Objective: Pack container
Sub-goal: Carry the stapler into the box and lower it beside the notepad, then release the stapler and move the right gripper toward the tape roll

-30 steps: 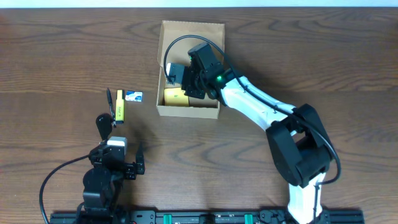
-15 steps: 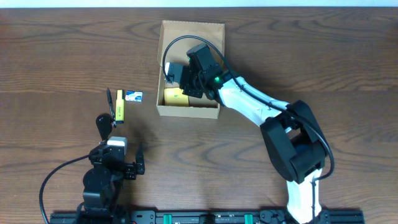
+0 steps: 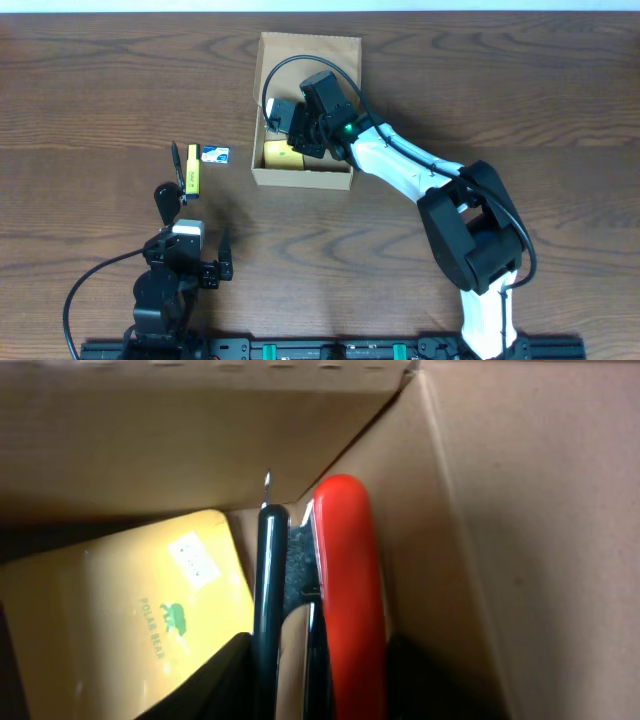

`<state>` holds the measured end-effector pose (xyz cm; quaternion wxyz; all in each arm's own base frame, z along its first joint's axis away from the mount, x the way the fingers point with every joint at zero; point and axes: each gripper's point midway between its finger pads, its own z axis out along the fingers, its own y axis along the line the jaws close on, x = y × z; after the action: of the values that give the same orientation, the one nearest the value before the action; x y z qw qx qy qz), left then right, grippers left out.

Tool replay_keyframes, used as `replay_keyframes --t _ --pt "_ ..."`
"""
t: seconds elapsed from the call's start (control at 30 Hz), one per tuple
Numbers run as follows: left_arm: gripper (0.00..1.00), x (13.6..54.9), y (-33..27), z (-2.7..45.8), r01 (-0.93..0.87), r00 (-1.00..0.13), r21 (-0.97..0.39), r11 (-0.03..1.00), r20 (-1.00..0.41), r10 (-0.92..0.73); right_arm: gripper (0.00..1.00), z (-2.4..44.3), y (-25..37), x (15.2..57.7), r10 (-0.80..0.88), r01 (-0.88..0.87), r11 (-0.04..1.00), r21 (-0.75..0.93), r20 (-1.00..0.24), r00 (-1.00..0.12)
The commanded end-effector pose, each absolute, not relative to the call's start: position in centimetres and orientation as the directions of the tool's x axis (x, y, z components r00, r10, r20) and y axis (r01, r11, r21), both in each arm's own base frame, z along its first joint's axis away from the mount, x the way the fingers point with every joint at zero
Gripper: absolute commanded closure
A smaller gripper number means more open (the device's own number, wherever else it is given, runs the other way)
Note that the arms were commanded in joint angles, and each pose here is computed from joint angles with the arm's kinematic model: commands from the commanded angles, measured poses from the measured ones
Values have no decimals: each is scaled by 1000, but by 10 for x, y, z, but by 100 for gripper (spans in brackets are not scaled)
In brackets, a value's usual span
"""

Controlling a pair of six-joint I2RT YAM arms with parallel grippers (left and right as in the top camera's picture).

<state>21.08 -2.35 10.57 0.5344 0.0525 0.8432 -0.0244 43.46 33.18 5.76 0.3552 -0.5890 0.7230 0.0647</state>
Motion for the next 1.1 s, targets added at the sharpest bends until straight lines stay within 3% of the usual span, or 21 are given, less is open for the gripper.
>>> replay_keyframes --t 0.0,0.4,0.83,0.93,1.07 --pt "5 211 -20 100 97 -431 26 995 -900 66 54 56 337 434 -802 -899 300 -319 -595 -56" --pt "5 211 -20 100 96 -431 26 995 -900 65 50 62 340 432 -797 -898 296 -326 -602 -44" --pt "5 211 -20 100 96 -431 26 995 -900 65 41 204 330 401 -685 -850 407 -335 -728 -41" --pt "5 211 -20 100 97 -431 26 995 -900 66 41 225 316 391 -649 -826 489 -281 -749 -130" --pt "5 211 -20 100 96 -431 26 995 -900 65 41 226 282 384 -580 -719 673 -173 -726 -369"
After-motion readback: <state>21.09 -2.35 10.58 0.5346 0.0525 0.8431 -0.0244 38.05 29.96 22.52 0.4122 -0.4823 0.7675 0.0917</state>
